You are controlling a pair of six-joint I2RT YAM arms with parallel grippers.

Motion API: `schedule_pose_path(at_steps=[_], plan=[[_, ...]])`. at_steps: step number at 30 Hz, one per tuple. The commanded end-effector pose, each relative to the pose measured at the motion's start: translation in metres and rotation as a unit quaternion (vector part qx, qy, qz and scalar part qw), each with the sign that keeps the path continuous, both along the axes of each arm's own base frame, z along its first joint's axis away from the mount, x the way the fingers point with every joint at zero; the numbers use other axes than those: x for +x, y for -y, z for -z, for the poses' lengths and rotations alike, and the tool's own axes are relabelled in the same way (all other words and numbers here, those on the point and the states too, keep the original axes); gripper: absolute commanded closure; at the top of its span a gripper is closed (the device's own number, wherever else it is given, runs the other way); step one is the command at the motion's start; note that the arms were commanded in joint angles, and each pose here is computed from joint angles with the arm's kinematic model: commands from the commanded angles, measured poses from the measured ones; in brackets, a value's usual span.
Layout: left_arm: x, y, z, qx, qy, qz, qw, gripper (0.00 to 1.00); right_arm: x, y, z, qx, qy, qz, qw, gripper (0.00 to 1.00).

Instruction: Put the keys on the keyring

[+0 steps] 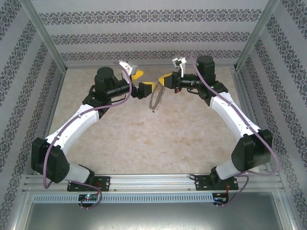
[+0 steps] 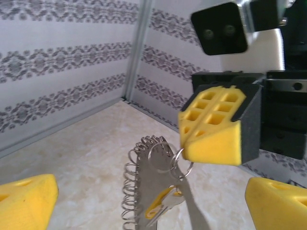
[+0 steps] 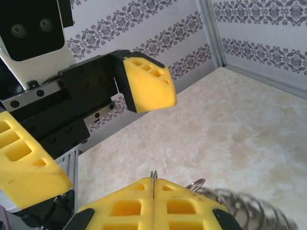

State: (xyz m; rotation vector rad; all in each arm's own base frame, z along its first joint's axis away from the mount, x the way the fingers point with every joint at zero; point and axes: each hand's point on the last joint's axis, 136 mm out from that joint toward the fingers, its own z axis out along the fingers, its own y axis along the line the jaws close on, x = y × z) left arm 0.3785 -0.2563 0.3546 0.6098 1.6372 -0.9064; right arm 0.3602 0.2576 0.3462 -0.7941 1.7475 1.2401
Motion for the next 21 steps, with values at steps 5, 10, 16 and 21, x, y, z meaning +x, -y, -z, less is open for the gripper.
schedule_pose_path(at_steps=[5, 10, 16, 21], plan=[[0.016, -0.020, -0.009, -0.071, -0.044, -0.083, 0.993, 0.00, 0.027, 0.007, -0.018, 0.010, 0.016, 0.036, 0.999, 1.00], [0.021, -0.024, 0.005, -0.135, -0.140, -0.108, 0.975, 0.00, 0.048, 0.010, -0.017, 0.012, 0.006, 0.073, 0.997, 1.00], [0.027, -0.039, 0.020, -0.257, -0.251, -0.160, 0.919, 0.00, 0.077, 0.016, -0.014, 0.019, -0.016, 0.128, 0.991, 1.00], [0.037, -0.046, 0.049, -0.366, -0.345, -0.187, 0.844, 0.00, 0.096, 0.017, -0.014, 0.031, -0.031, 0.148, 0.988, 1.00]])
